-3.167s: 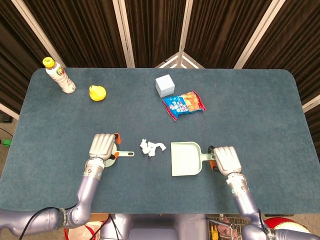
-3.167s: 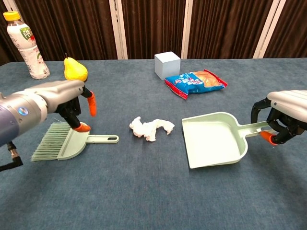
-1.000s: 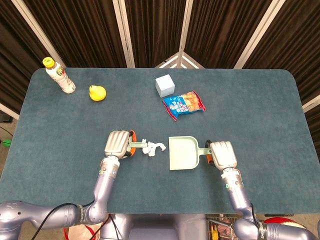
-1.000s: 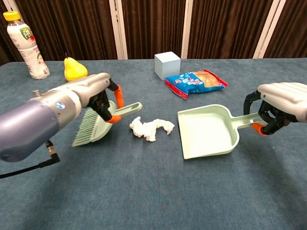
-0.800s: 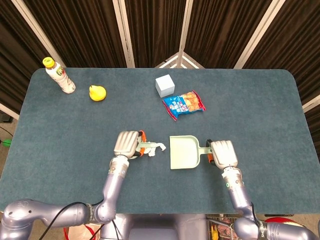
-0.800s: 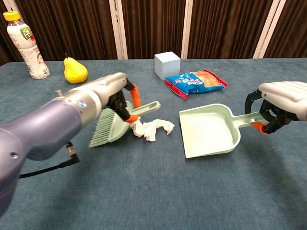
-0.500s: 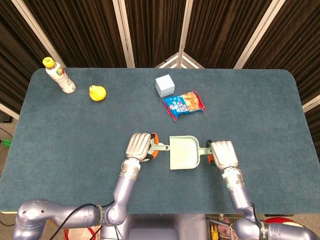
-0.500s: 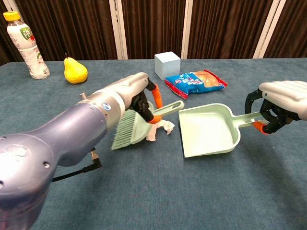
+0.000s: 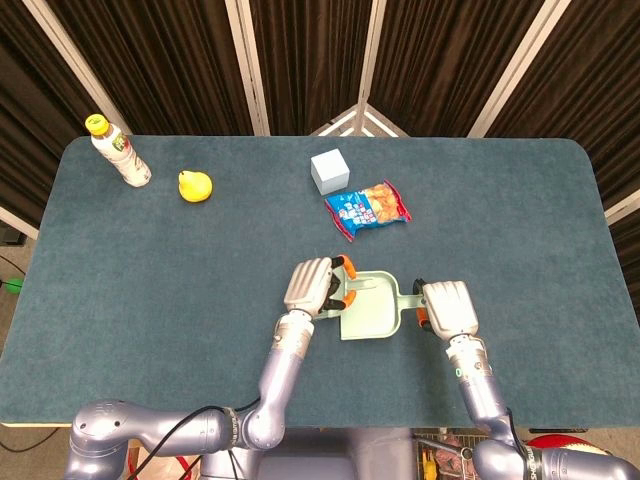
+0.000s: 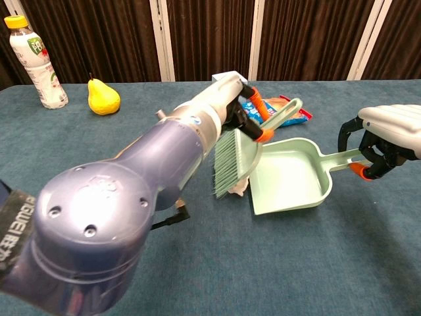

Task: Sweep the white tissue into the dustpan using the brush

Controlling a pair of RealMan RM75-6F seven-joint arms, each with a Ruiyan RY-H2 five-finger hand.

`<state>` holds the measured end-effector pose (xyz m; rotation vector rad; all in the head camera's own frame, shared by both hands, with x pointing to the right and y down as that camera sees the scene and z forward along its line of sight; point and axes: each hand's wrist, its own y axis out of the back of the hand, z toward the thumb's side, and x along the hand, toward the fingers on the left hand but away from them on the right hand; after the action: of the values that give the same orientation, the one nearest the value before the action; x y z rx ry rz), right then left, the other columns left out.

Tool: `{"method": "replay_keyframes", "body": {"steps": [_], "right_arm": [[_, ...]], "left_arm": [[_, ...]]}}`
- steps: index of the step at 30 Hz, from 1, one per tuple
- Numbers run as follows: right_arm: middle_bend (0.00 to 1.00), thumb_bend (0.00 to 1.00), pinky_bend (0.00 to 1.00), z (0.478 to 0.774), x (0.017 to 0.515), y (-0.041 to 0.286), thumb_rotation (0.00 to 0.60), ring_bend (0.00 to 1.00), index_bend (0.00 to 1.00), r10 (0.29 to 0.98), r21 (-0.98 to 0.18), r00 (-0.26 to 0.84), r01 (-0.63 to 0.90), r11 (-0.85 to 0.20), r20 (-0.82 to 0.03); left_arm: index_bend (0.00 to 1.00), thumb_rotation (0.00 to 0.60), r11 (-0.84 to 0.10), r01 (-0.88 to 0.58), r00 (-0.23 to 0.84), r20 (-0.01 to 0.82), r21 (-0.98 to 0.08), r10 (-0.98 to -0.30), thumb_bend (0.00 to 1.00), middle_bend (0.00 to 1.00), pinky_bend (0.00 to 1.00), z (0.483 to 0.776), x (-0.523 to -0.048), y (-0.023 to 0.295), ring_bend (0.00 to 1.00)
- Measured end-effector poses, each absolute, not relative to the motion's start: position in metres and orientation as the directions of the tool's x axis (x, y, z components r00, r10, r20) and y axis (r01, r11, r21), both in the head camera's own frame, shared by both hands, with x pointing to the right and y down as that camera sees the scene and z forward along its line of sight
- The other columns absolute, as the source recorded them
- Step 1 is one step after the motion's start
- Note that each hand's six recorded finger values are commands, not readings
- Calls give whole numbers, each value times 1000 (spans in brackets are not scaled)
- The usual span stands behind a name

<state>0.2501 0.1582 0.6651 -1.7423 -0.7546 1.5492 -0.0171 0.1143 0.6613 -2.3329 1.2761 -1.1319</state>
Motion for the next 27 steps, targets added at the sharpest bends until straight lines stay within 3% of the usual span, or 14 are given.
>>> {"method": "replay_keyframes", "body": {"steps": [16, 27], "right_arm": [[848, 590, 870, 677, 258, 162, 600, 870, 700, 785, -790, 103, -29, -612, -612], [848, 591, 871, 683, 260, 163, 600, 871, 700, 793, -797, 96, -26, -603, -602]], "left_arm": [[791, 600, -514, -722, 369, 370, -463, -853, 577, 1000, 1000, 620, -23, 90, 1000], [791, 600, -543, -663, 367, 408, -516, -836, 577, 1000, 1000, 632, -51, 89, 1000]]}}
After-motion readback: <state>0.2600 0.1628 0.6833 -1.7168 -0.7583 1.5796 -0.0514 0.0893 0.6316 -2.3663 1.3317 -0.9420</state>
